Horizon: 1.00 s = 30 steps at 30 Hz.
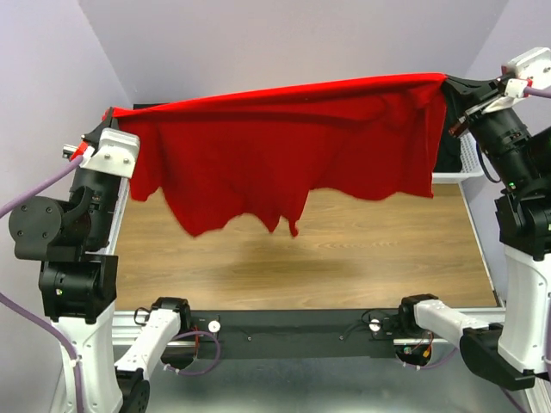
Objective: Fold and stack the t-shirts
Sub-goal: Flatten the tshirt out
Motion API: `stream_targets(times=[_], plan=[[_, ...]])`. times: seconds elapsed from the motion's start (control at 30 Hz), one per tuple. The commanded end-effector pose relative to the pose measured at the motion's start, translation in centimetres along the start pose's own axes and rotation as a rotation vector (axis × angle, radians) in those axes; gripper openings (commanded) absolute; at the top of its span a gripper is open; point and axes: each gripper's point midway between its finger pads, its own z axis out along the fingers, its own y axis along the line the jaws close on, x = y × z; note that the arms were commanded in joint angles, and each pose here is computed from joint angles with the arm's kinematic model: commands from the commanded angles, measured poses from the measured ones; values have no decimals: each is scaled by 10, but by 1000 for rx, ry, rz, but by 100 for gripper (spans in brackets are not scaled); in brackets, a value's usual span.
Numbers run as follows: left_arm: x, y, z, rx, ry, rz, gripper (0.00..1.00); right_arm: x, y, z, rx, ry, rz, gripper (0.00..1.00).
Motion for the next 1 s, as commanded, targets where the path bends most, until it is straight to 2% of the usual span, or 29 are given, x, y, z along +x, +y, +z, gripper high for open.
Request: stream_targets(times=[0.0,0.1,0.2,0.3,0.37,0.4,0.43,0.47,0.5,0.53,0.57,0.6,0.67,0.8,0.9,0.97], plan=[[30,28,17,-157,115,70,0,44,-20,20,91,123,9,1],[51,14,37,-94,149,98,1,89,-11,36,44,215,27,1],[93,-14,67,7,224,119,3,147,4,54,-19,332,54,1],[138,-57,104,162,242,122,7,217,13,72,-45,464,78,1],[183,-94,139,282,283,112,9,275,13,87,-21,581,93,1],[223,-117,168,327,343,97,23,312,9,98,8,656,95,2],[241,-125,186,328,370,79,37,333,8,105,25,700,99,39],[262,-139,202,352,424,40,44,347,3,110,63,732,121,57],[286,-141,245,328,471,31,58,356,-1,114,95,757,125,71],[296,-140,259,308,515,2,72,363,-1,117,100,775,132,79],[315,-143,255,320,617,-51,72,366,-8,119,131,788,123,86],[316,-141,264,325,623,-73,72,365,-8,115,131,799,123,86],[296,-139,274,360,556,-121,72,369,2,101,91,823,118,86],[285,-150,243,412,511,-131,72,395,26,71,0,904,119,86],[299,-166,199,475,581,-136,72,417,47,48,-87,980,137,84],[308,-178,177,534,632,-138,70,427,62,39,-144,1006,162,79]])
